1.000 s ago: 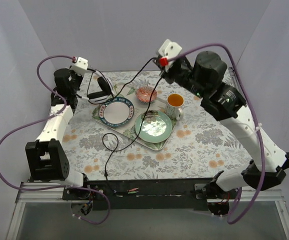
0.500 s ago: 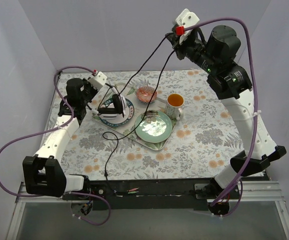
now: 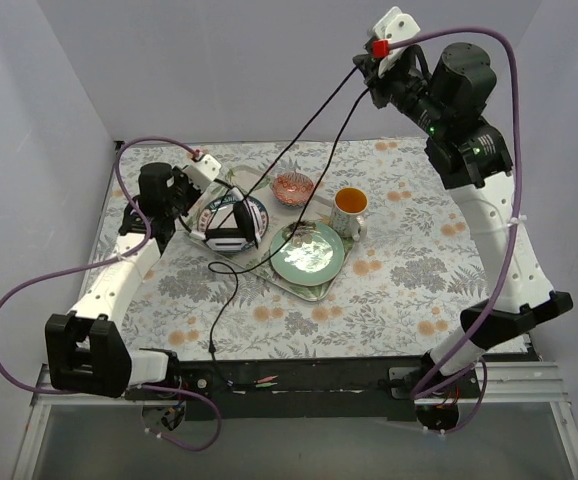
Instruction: Wrap the headphones
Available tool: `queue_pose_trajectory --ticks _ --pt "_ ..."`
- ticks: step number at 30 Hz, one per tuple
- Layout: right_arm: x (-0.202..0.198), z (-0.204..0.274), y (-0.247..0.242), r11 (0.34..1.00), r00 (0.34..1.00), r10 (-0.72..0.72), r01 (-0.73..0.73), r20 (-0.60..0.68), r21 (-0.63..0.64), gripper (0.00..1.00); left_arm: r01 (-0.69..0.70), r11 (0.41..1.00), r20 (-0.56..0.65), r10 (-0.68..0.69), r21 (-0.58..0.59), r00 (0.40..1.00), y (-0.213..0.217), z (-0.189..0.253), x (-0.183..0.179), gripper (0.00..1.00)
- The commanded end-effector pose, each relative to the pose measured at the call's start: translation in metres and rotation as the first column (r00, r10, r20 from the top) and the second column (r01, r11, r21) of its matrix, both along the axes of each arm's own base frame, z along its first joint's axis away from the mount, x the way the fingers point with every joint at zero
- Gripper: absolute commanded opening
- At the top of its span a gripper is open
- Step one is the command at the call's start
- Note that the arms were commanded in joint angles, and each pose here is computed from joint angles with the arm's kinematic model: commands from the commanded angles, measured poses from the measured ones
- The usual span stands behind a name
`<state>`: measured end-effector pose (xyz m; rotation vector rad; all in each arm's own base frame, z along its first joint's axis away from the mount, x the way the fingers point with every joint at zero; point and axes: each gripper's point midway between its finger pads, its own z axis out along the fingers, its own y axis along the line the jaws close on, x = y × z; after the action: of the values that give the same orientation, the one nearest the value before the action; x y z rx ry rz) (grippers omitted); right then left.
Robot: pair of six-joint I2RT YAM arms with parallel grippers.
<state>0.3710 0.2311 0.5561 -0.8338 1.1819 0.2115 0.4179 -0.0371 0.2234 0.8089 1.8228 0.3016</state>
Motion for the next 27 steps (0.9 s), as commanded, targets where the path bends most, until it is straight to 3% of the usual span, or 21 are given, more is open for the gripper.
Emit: queue_pose_trajectory --ticks 1,12,18,27 --pt "0.036 0.024 -0.034 0.989 0.989 -0.139 0.137 0.042 0.057 0.01 0.1 0.995 0.01 -0.1 -0.027 0.995 -0.019 0.029 -0.026 0.0" --pt "0.08 0.004 -0.075 0.971 0.975 -0.224 0.224 -0.009 0.08 0.01 0.244 0.961 -0.104 -0.258 -0.133 0.96 -0.053 0.044 -0.064 0.0" --pt "0.095 -0.011 -0.099 0.957 0.96 -0.278 0.28 -0.043 0.078 0.01 0.35 0.898 -0.163 -0.401 -0.268 0.902 -0.08 0.067 -0.099 0.0" --pt "0.112 -0.029 -0.122 0.942 0.943 -0.32 0.326 -0.089 0.075 0.01 0.467 0.802 -0.131 -0.543 -0.372 0.829 -0.103 0.117 -0.14 0.0"
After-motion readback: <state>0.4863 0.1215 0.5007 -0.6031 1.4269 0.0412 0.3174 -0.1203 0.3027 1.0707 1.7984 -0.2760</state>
